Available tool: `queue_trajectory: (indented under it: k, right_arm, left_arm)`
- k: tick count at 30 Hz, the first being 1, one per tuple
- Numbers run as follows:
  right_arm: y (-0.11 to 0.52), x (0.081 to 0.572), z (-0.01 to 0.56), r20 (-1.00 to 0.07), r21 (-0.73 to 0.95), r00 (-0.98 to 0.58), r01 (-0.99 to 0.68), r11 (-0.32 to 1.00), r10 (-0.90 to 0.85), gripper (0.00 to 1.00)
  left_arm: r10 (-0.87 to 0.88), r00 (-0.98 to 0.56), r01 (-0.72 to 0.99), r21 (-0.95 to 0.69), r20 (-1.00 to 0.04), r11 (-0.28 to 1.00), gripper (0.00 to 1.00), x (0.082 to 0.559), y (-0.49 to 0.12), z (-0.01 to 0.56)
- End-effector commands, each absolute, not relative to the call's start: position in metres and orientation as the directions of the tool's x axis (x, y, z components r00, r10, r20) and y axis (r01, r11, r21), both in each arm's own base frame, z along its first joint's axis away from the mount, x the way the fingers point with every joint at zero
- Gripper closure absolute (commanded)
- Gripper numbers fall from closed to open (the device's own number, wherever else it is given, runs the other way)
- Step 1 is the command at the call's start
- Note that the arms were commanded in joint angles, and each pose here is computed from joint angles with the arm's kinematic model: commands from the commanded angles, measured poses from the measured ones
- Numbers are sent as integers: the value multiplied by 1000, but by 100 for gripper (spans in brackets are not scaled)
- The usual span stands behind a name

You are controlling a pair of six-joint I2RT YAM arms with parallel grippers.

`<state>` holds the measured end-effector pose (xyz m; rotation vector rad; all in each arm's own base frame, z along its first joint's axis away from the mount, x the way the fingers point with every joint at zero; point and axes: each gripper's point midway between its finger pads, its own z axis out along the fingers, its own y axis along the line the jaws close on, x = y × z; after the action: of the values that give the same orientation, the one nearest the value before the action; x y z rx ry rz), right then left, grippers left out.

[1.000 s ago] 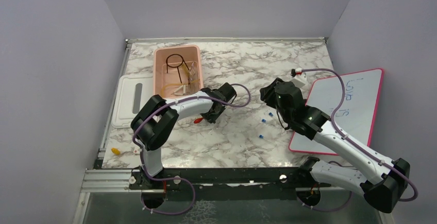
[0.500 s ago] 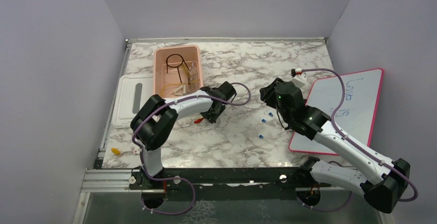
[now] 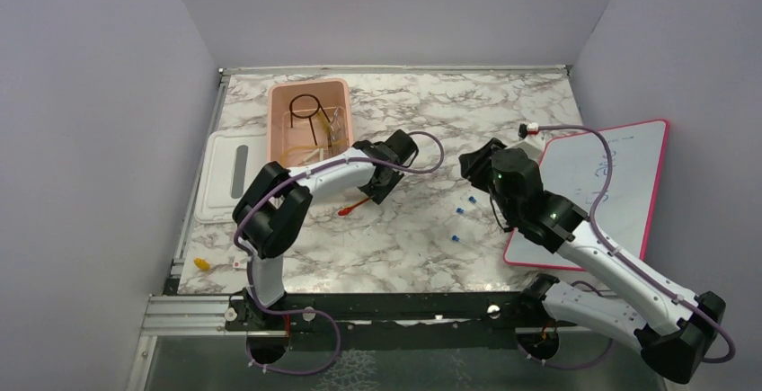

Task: Organize the chemistry lab equipment

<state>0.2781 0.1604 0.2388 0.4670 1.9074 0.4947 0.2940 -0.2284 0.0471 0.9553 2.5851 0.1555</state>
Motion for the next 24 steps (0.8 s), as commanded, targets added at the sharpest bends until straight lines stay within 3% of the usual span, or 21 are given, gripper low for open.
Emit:
queue_trajectory:
  k: [1,6,14,24]
  right_arm:
    - [143,275,240,-778,530,-316,132,838,543,59]
    - [141,274,241,-780,530,-310,134,837,543,59]
    - [142,274,240,-778,531,-313,135,836,545,59]
    - [142,273,242,-775,535,-317,129,835,546,59]
  left_arm:
    - [656,-712,627,193,-250,754,58,296,-227,31]
    - [658,-721,640,153,-217,753,62,290,-230,19]
    - [661,-723,648,133,-200,750,96,286,-231,15]
    - [633,-700,656,54,-330,753,100,291,-256,59]
